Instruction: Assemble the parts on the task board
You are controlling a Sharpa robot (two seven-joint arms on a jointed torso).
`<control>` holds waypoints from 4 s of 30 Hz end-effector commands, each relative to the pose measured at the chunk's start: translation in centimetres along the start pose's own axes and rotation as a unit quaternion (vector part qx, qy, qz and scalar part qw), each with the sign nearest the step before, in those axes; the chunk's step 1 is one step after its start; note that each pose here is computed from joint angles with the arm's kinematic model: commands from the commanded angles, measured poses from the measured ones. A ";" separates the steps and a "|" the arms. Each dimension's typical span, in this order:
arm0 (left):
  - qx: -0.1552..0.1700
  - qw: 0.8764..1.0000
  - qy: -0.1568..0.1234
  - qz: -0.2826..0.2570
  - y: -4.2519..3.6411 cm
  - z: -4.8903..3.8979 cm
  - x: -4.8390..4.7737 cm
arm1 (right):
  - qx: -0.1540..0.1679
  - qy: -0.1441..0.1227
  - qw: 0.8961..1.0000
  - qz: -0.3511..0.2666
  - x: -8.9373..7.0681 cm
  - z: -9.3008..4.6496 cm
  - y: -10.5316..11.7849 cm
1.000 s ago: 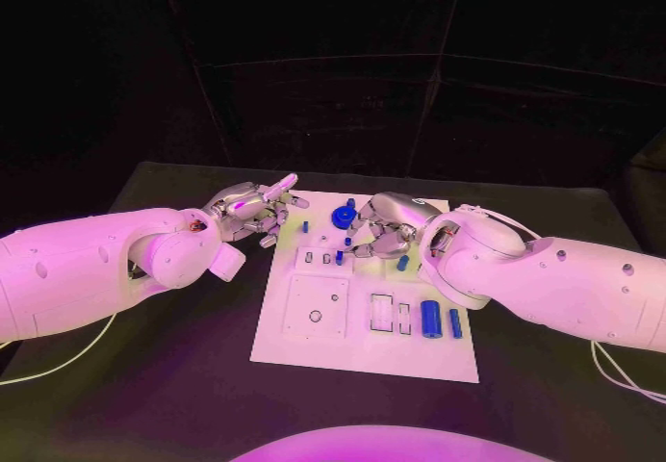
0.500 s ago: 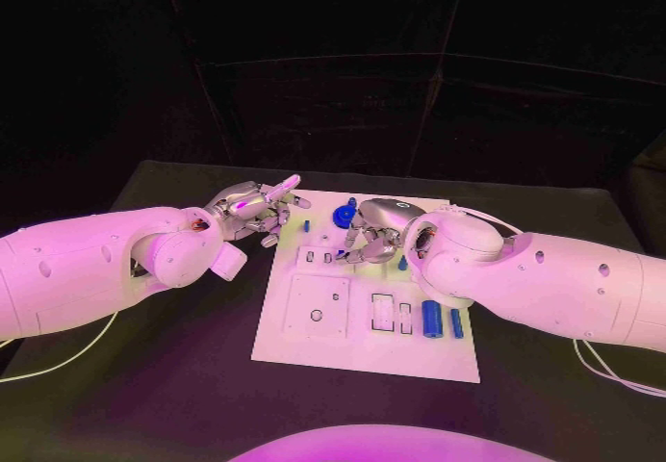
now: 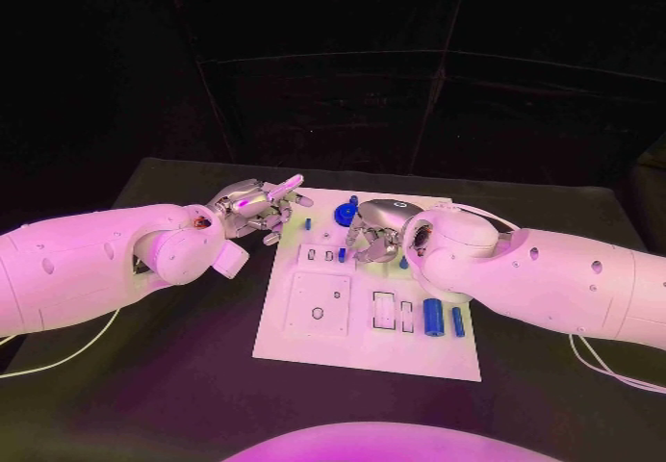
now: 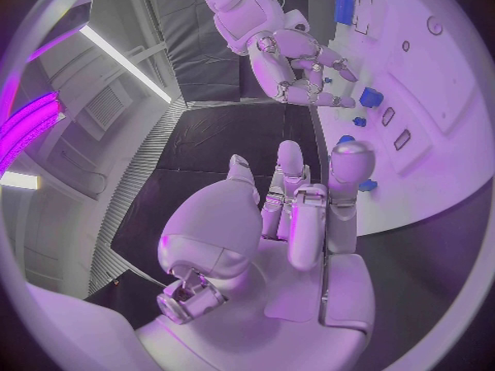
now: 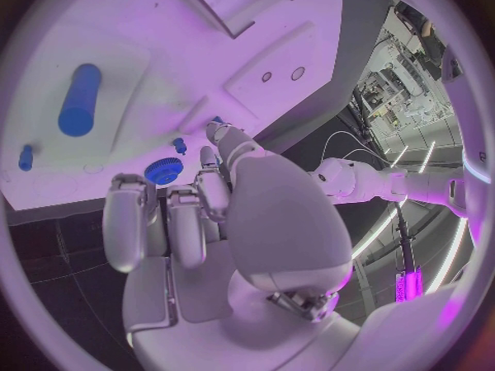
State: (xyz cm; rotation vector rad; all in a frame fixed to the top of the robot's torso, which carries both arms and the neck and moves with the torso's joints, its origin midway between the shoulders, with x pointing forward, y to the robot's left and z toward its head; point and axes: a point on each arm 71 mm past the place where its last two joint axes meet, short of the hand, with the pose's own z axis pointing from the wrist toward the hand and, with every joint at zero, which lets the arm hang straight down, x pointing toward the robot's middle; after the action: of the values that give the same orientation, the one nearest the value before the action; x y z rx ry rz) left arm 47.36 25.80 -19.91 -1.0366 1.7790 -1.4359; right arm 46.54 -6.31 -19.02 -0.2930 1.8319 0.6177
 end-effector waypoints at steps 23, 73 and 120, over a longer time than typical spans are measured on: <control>0.001 1.000 0.006 0.003 -0.11 0.01 0.09 | -0.005 0.033 0.999 0.016 0.4 0.8 -0.7; -0.001 1.000 0.008 0.004 -0.08 0.11 0.08 | -0.009 0.045 0.999 0.020 0.7 1.4 -0.4; -0.005 1.000 0.010 0.003 -0.02 0.08 0.08 | -0.015 0.035 0.999 0.007 0.7 2.4 0.6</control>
State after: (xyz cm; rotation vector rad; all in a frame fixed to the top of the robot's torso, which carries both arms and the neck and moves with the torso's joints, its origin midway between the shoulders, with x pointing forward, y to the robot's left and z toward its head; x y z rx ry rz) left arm 47.43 25.84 -20.03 -1.0354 1.7957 -1.4265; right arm 47.94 -4.60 -20.25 -0.3131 1.9116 0.6498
